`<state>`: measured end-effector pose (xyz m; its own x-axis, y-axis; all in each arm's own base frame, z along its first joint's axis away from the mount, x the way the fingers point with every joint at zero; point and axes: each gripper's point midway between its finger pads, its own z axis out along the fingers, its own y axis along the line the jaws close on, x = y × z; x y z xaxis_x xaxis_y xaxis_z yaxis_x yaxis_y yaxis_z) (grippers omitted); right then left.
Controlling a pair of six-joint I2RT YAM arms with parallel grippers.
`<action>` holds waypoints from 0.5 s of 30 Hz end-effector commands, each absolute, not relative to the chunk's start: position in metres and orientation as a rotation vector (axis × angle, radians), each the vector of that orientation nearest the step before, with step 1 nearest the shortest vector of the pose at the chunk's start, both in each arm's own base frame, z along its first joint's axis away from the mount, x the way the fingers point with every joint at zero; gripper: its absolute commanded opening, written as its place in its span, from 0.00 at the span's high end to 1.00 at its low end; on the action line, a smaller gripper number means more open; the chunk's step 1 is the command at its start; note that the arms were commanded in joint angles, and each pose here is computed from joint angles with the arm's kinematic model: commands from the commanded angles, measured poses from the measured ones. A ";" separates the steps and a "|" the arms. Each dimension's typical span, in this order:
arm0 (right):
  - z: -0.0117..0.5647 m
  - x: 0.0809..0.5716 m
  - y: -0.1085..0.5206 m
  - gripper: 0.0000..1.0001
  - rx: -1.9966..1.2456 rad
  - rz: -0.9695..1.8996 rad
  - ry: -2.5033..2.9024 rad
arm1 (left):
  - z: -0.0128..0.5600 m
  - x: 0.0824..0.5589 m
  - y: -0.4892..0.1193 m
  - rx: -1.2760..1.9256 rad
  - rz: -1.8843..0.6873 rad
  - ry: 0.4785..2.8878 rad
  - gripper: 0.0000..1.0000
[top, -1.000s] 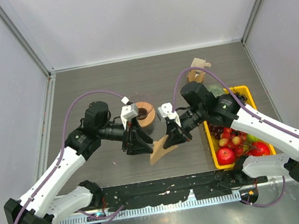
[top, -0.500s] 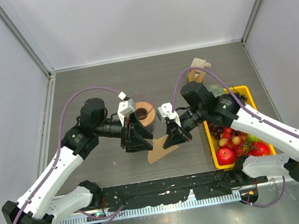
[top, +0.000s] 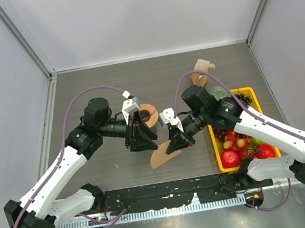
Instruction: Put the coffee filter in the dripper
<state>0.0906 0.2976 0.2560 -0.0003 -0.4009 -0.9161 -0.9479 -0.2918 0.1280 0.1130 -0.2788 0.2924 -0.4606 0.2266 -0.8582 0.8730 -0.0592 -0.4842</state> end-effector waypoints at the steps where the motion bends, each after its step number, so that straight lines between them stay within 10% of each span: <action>1: 0.264 0.089 0.297 0.95 -1.744 1.248 1.337 | 0.315 0.120 -0.283 1.170 -1.554 1.599 0.45; 15: 0.270 0.088 0.299 0.95 -1.729 1.267 1.335 | 0.301 0.124 -0.283 1.157 -1.542 1.632 0.49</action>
<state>0.0887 0.2953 0.2534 0.0037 -0.4123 -0.9110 -0.9472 -0.2936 0.1291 0.1189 -0.2806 0.2935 -0.4722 0.2152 -0.8548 0.8689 -0.0496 -0.4925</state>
